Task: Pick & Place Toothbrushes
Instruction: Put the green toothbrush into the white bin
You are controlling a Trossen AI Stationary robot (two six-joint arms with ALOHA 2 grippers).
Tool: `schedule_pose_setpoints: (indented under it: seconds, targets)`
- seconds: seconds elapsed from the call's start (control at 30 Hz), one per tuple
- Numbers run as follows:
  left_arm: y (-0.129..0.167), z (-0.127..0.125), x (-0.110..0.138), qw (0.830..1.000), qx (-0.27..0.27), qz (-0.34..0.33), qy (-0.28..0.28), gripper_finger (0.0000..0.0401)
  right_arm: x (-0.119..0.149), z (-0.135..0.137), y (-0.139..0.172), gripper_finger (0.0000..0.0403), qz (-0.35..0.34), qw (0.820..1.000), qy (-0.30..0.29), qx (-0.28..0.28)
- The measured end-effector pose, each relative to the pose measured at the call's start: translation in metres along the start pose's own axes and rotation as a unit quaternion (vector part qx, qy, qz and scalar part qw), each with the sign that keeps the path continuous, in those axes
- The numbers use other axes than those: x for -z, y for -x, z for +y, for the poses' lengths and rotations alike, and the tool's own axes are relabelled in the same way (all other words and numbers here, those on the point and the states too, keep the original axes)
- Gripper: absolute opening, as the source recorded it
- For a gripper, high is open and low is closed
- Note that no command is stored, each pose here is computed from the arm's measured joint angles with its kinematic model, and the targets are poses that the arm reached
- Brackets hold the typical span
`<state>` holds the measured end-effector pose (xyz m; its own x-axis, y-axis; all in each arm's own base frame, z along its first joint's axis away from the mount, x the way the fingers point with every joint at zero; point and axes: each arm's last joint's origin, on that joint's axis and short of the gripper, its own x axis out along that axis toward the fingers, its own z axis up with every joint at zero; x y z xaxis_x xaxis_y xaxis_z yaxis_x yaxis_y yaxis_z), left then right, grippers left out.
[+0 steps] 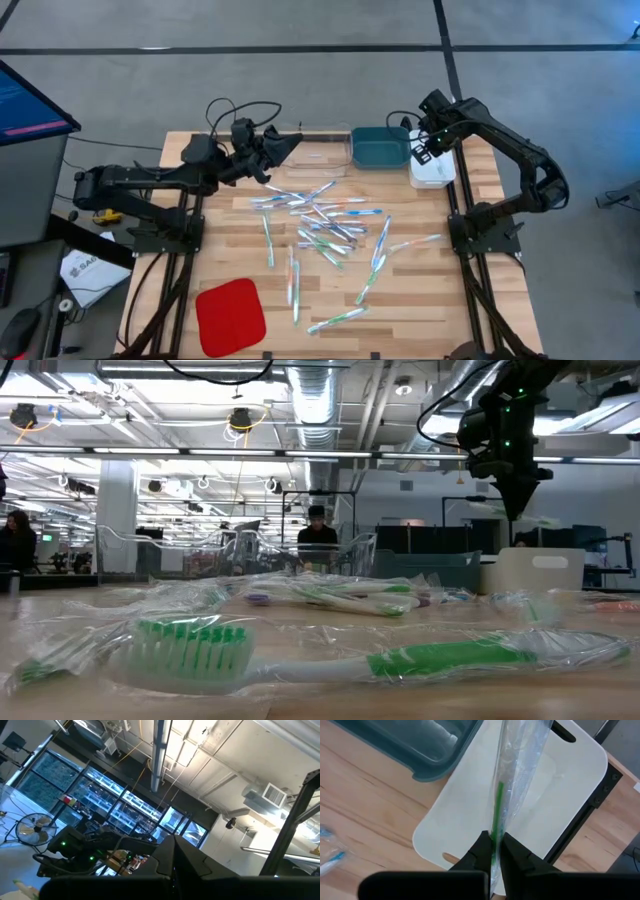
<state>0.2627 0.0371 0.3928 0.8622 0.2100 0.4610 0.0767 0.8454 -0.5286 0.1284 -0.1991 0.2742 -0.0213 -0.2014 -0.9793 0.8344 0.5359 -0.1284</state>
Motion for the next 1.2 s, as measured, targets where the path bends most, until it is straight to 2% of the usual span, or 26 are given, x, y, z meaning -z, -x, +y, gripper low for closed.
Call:
schedule_pose_setpoints:
  seconds: [0.5, 0.8, 1.2]
  targets:
    - [0.0, 0.0, 0.0, 1.0, 0.0, 0.001, -0.006, 0.0002, 0.002, 0.0, -0.003, 0.001, 0.011, 1.0, -0.02, 0.007]
    - [0.0, 0.0, 0.0, 1.0, 0.0, 0.001, -0.013, 0.0002, -0.006, 0.019, -0.031, 0.001, 0.101, 0.99, -0.006, 0.101]
    - [0.0, -0.002, 0.002, 0.999, 0.038, 0.025, -0.027, 0.0002, -0.009, 0.018, -0.034, 0.001, 0.09, 0.988, -0.041, 0.115]
